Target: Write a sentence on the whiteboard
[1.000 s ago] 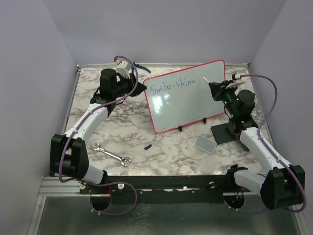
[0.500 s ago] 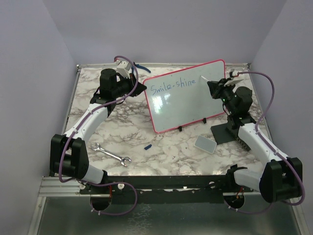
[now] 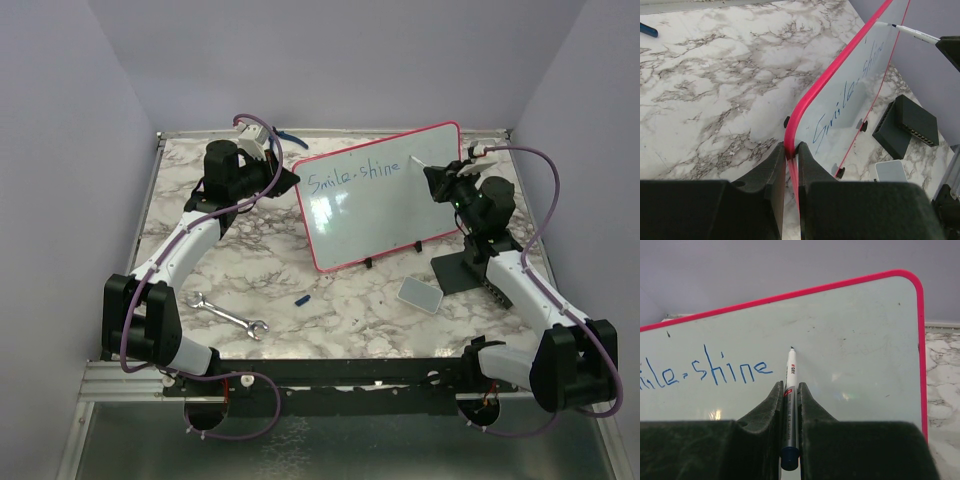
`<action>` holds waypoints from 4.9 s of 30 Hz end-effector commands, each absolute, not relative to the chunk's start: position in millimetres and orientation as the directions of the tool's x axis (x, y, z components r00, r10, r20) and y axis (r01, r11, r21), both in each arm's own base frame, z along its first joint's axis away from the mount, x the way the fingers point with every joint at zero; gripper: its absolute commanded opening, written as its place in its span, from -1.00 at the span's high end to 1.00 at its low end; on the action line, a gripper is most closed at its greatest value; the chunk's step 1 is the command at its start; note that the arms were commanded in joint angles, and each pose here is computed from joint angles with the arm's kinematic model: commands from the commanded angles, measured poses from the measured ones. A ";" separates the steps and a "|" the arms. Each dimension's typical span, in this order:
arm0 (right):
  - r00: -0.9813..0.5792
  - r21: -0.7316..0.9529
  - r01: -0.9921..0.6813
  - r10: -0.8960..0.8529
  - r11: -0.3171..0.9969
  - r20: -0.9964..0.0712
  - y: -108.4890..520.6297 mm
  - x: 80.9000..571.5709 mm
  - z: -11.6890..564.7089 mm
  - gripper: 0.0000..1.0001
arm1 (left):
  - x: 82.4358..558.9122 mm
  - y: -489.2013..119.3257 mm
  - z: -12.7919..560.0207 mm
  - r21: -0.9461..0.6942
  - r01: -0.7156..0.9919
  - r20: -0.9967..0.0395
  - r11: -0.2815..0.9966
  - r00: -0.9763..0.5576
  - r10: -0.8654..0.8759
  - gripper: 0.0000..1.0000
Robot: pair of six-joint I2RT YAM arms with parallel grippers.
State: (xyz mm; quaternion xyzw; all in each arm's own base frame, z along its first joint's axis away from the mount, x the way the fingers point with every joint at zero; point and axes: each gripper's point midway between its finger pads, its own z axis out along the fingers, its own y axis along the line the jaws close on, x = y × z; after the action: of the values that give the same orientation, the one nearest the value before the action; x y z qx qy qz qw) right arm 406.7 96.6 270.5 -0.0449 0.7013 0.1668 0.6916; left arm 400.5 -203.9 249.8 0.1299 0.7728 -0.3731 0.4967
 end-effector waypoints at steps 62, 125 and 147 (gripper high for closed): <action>-0.039 0.170 -0.270 0.166 0.948 -0.985 91.8 407.4 266.8 0.99 | 393.9 -200.4 260.0 -0.390 0.615 -0.896 0.685 -0.426 -0.128 1.00; -0.145 0.186 -0.244 0.154 0.952 -0.977 90.9 393.7 227.8 0.99 | 392.7 -200.8 263.3 -0.385 0.620 -0.899 0.683 -0.418 -0.128 1.00; -0.155 0.177 -0.276 0.138 0.945 -0.978 101.0 391.5 224.7 0.99 | 392.5 -201.4 264.1 -0.386 0.622 -0.900 0.681 -0.417 -0.129 1.00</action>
State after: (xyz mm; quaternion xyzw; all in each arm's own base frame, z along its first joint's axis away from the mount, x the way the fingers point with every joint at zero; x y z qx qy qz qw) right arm 397.8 94.0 238.6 -0.0298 0.7295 0.1555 0.6654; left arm 397.1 -202.4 249.5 0.1431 0.7732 -0.3664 0.4975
